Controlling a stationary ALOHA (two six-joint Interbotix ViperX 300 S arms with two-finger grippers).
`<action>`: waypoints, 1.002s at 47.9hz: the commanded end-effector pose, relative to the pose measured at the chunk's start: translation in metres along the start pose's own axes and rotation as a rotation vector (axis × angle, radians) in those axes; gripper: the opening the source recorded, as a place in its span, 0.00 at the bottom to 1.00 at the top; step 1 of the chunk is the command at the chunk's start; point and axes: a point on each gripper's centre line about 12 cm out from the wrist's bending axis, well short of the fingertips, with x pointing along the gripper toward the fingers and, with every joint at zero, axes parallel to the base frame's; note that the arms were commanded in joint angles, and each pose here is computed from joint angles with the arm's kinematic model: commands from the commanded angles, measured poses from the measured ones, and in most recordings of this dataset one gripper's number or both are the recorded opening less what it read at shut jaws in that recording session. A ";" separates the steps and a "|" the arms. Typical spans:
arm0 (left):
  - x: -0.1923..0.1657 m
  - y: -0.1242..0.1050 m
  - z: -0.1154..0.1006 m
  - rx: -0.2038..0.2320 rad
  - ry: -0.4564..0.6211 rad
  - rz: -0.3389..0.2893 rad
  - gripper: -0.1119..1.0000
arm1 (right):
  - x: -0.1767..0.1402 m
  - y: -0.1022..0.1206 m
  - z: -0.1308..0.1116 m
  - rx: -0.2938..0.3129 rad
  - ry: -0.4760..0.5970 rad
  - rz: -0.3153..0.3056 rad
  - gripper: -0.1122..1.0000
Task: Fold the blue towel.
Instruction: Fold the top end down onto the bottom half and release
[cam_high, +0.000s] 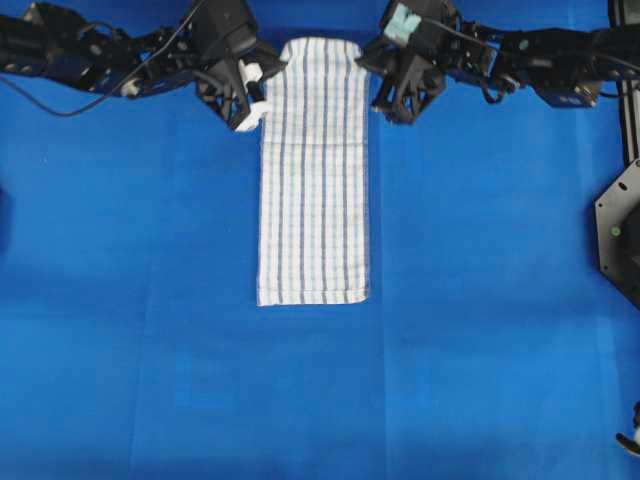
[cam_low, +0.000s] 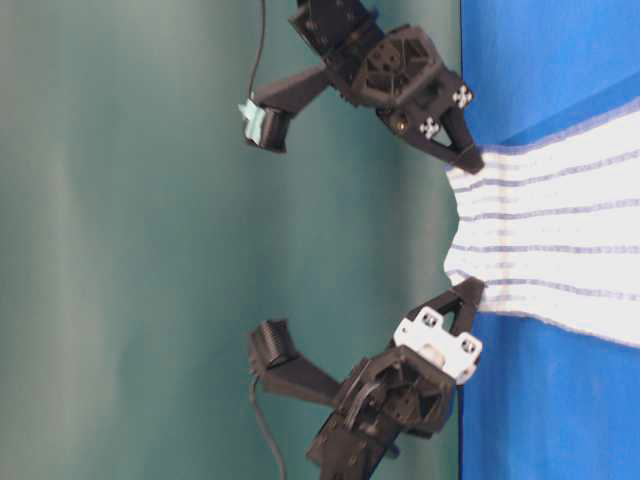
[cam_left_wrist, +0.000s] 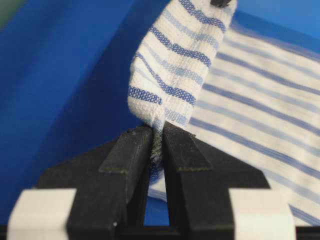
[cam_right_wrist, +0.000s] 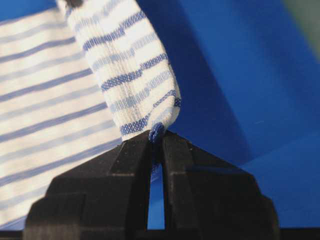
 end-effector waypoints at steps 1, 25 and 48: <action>-0.019 -0.020 0.016 0.016 -0.051 -0.044 0.14 | -0.016 0.021 0.010 -0.013 -0.039 0.043 0.16; -0.075 -0.154 -0.013 0.029 -0.016 -0.366 0.14 | -0.067 0.123 -0.045 0.011 0.046 0.266 0.16; -0.095 -0.205 -0.026 0.070 0.005 -0.491 0.14 | -0.079 0.168 -0.060 0.000 0.084 0.364 0.16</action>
